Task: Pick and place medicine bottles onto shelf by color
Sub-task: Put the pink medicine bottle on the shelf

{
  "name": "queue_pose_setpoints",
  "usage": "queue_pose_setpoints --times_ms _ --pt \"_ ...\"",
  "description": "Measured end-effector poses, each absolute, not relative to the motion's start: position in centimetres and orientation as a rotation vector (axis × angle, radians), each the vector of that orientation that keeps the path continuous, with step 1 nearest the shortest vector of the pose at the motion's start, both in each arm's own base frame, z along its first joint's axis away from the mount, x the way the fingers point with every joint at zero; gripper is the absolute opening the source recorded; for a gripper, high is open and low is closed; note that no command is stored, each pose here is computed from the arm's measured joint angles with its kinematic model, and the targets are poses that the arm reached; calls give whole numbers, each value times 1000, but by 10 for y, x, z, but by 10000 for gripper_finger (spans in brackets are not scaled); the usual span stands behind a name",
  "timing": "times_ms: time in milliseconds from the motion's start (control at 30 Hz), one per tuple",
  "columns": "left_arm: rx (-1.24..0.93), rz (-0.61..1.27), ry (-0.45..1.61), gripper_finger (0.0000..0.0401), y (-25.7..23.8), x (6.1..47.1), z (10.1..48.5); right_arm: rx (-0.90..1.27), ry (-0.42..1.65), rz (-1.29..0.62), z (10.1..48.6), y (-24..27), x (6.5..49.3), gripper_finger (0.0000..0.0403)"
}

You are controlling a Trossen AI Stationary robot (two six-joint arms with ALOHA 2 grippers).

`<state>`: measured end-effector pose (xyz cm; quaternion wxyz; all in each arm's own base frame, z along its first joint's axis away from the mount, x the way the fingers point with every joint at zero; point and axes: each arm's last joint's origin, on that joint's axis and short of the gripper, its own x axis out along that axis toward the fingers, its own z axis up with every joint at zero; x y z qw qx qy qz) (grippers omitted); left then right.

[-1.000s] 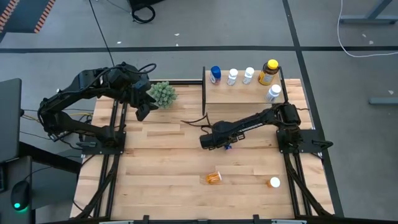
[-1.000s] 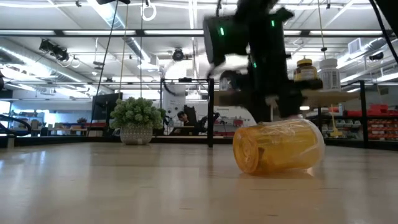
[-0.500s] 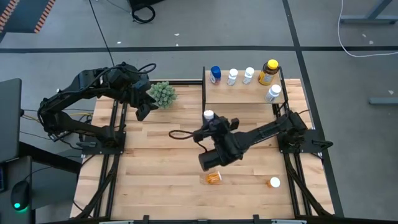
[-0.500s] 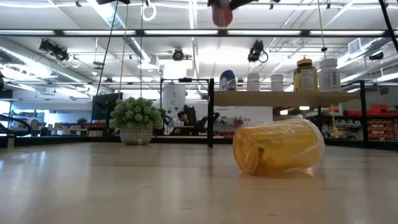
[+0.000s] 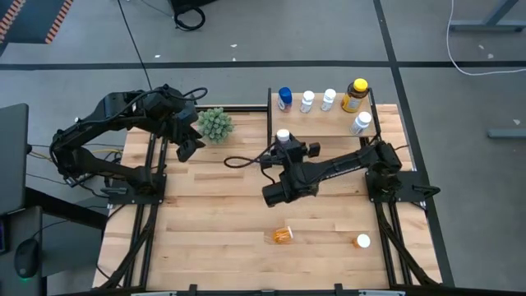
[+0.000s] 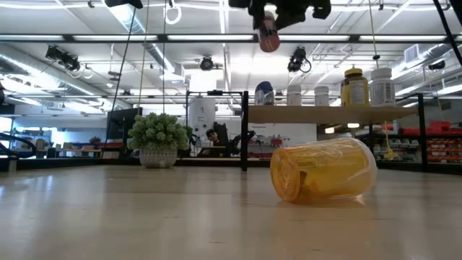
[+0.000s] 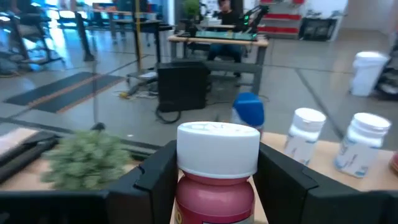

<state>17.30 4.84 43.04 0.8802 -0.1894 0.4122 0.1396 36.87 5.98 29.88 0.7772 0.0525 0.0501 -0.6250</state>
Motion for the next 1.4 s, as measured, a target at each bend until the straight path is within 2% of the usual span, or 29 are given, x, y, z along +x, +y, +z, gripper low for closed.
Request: queue_pose_setpoints --times_ms 667,1133,1400 --pt "-287 302 819 172 51 176 433 77 -53 -1519 245 -9 360 192" --pt "-284 301 777 173 52 179 436 88 -83 -1566 232 -27 373 191" --pt "-288 303 777 173 52 179 436 121 -34 -1603 230 -41 381 191"
